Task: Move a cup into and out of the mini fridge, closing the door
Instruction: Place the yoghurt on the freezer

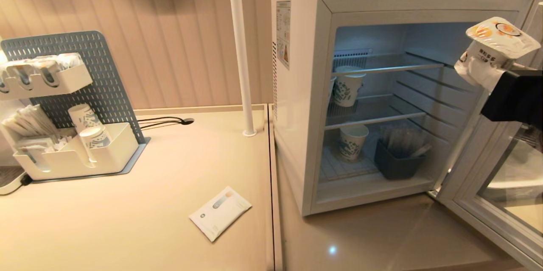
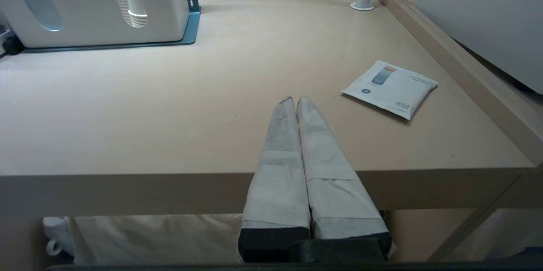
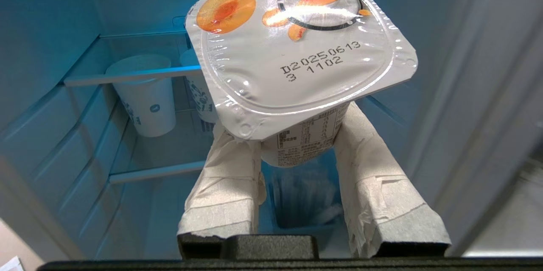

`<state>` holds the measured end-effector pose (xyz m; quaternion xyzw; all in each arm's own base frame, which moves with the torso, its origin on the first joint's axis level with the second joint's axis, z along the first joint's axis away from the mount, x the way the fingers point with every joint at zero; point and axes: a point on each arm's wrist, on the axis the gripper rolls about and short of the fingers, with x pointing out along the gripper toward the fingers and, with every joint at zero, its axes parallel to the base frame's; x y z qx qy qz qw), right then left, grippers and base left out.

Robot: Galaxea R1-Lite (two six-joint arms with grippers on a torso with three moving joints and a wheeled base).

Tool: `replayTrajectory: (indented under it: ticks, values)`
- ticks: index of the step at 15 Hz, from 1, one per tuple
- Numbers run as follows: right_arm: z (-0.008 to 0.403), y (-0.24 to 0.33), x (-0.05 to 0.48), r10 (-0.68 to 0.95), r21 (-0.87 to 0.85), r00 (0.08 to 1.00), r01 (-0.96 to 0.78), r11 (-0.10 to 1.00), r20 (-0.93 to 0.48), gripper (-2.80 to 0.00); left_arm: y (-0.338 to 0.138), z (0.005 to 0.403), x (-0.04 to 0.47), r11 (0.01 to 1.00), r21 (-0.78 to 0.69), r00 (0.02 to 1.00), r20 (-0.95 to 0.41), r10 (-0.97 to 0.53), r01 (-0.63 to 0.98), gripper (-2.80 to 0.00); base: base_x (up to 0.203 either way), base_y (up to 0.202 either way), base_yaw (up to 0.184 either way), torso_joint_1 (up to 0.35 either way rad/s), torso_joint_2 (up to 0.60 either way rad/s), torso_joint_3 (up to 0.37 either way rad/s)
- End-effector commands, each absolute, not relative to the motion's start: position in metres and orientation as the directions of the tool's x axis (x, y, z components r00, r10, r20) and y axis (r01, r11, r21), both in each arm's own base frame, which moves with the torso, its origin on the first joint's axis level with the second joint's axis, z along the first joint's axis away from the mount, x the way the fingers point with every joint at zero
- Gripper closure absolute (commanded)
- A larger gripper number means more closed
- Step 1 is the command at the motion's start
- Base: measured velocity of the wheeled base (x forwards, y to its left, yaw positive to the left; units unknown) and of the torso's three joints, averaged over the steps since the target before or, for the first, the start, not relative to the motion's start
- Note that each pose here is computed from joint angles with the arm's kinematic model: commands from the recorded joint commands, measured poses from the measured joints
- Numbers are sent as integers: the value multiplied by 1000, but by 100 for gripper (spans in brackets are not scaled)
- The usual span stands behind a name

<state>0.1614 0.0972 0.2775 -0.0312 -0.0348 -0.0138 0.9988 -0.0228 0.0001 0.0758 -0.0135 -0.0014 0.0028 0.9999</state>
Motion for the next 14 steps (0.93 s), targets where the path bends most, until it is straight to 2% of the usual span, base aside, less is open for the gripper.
replayTrajectory:
  ticks: [1,5,9,14]
  values:
    - [278,98,162,-28,-62,997,32,998,71,0,0,76,-23,1000,-27,1000,3,6,-6,0,0,0,0,302,-196,85]
    - [286,101,167,-34,-34,995,37,999,96,0,0,76,-23,1000,-28,1000,2,6,-6,0,0,0,0,236,-169,58]
    - [319,95,159,-40,-15,991,42,999,130,0,0,76,-23,1000,-27,1000,2,6,-6,0,0,0,0,20,-13,10]
    - [338,90,151,-39,2,987,39,999,153,0,0,76,-23,1000,-27,1000,2,6,-6,0,0,0,0,0,0,0]
